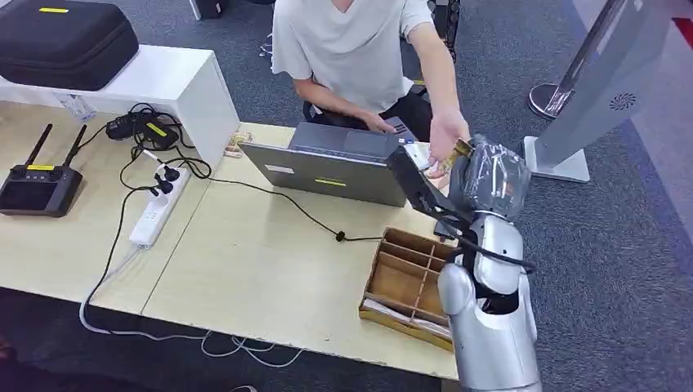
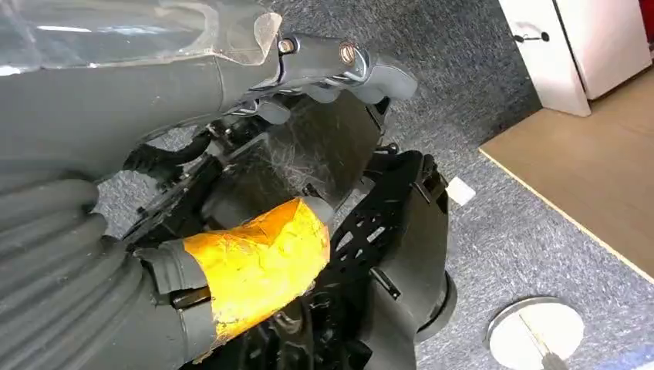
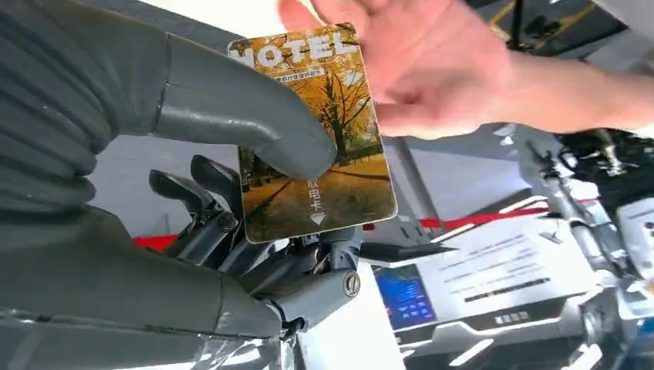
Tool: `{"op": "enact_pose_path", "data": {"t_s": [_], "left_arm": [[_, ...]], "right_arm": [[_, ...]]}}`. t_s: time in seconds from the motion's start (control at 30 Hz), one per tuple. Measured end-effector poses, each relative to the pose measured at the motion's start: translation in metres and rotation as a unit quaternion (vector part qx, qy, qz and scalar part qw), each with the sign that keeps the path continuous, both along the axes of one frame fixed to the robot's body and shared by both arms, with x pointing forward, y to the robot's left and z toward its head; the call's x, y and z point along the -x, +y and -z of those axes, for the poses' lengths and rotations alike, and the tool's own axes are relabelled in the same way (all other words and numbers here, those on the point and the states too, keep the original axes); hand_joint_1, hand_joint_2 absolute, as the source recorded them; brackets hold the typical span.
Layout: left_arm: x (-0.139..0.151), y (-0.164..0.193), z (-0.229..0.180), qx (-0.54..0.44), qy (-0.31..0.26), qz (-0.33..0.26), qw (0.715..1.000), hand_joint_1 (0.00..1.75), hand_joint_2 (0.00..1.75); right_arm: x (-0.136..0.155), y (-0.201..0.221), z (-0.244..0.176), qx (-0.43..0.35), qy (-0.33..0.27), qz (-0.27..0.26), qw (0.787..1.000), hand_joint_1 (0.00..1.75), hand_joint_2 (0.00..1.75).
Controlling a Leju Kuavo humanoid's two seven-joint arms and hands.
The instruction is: Pass the card to the sensor for recognition and then transmit it.
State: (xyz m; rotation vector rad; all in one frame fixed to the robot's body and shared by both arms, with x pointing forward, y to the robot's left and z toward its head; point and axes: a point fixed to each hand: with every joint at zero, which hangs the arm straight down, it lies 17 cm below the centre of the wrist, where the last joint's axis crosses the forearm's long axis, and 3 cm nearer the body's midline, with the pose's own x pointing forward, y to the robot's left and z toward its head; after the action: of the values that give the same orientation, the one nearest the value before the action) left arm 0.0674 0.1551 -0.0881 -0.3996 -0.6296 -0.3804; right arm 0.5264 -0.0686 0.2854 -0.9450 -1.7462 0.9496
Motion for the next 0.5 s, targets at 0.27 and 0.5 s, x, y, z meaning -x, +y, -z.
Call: {"op": "enact_pose_path", "data": {"t_s": [0.27,0.5], "left_arm": [[-0.001,-0.006,0.002,0.006,0.003,0.002,1.0,0.0,1.75],[-0.003,-0.006,0.003,0.002,-0.002,0.0,1.0,0.0,1.75]], "right_arm": [[-0.01,-0.015,0.023,0.001,0.024,0.016,1.0,0.0,1.75],[-0.014,-0.023,0.035,-0.002,0.036,0.022,0.999,0.0,1.75]]}}
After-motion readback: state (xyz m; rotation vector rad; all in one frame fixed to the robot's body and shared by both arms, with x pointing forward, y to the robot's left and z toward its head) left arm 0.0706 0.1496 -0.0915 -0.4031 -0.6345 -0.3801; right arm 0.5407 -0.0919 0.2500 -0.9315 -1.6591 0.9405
